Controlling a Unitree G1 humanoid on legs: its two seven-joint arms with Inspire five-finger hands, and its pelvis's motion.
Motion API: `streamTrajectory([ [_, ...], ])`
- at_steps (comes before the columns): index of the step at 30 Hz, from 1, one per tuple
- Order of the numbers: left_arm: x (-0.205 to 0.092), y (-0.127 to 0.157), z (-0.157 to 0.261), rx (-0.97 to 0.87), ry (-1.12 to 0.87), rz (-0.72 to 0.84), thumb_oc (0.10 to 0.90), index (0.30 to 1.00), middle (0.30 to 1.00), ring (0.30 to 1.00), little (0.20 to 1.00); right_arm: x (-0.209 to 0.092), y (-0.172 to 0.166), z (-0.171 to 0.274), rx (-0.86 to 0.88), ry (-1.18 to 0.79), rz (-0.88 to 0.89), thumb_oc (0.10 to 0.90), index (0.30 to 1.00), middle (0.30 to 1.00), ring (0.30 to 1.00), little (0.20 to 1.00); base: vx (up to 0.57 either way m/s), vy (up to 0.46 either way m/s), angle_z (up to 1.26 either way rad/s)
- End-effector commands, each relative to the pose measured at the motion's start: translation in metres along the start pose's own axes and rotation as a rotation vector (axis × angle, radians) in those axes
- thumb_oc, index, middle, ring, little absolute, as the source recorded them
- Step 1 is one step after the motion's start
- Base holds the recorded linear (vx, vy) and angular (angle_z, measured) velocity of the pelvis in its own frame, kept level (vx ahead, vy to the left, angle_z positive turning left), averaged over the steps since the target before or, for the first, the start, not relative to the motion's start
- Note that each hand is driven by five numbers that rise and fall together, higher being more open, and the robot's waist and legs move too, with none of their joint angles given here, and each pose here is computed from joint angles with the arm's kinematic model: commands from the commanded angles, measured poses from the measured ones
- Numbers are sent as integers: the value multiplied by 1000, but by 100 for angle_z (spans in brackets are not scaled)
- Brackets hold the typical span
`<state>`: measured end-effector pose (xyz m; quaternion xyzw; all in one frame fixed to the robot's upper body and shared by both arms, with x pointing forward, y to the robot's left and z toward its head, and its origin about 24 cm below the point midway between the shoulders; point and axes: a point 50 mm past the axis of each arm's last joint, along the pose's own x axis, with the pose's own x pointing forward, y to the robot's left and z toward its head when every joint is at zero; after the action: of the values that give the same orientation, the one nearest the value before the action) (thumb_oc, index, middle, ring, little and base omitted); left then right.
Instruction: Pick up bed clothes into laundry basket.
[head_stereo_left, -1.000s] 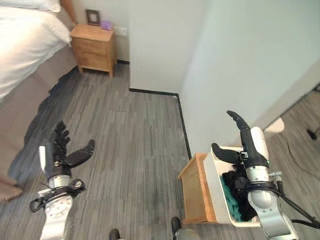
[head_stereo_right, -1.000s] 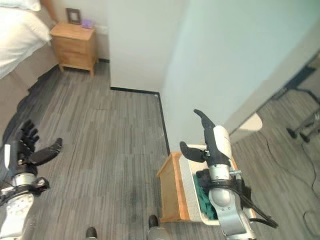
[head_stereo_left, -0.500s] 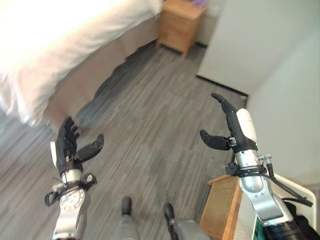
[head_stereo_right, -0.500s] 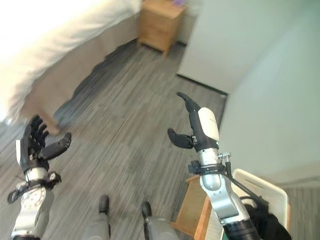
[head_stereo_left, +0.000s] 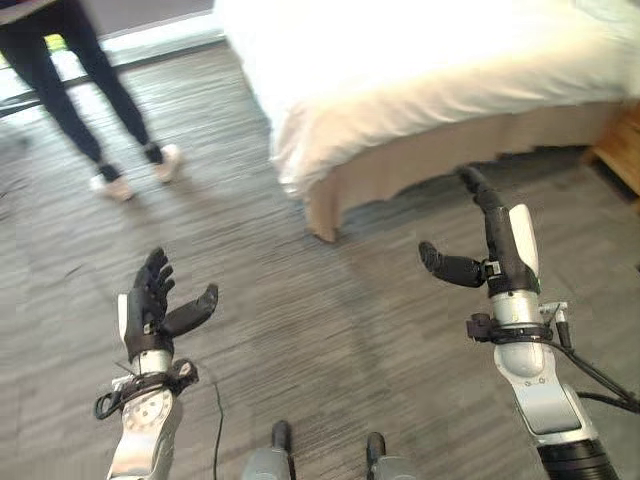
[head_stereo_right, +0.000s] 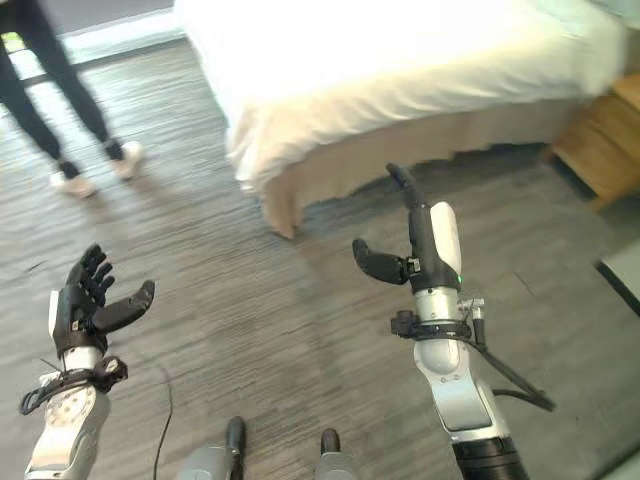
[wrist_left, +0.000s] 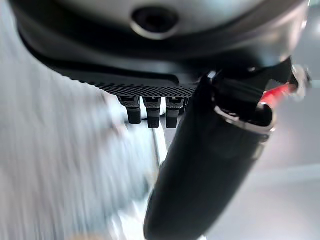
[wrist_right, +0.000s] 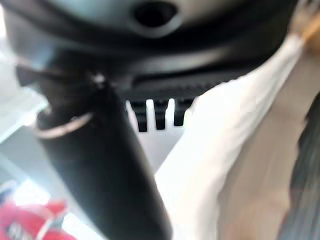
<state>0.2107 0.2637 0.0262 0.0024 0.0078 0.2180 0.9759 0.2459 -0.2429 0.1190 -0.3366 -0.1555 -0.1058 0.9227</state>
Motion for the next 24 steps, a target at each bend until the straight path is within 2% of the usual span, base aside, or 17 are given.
streamTrajectory([
  [1, 24, -19, 61, 11, -267, -164, 800, 900, 900, 900, 900, 3, -37, 4, 61, -36, -163, 800, 900, 900, 900, 900, 128, 198, 86],
  [2, 24, -19, 61, 11, -267, -164, 800, 900, 900, 900, 900, 3, -37, 4, 61, -36, -163, 800, 900, 900, 900, 900, 155, 255, 71],
  [4, 26, -16, 62, 66, -273, -168, 800, 900, 900, 900, 900, -7, -29, -7, 190, 31, -174, 800, 900, 900, 900, 900, 126, 256, 22],
  [9, 26, -29, 63, 107, -286, -196, 800, 900, 900, 900, 900, -13, -10, -23, 278, 119, -172, 800, 900, 900, 900, 900, 44, 124, 2],
  [16, 18, -35, 44, 118, -212, -229, 800, 900, 900, 900, 900, -28, 7, -40, 304, 222, -119, 800, 900, 900, 900, 900, 44, 73, 0],
  [24, 13, -39, 35, 110, -178, -238, 800, 900, 900, 900, 900, -33, 14, -43, 302, 244, -100, 800, 900, 900, 900, 900, 9, 8, -5],
])
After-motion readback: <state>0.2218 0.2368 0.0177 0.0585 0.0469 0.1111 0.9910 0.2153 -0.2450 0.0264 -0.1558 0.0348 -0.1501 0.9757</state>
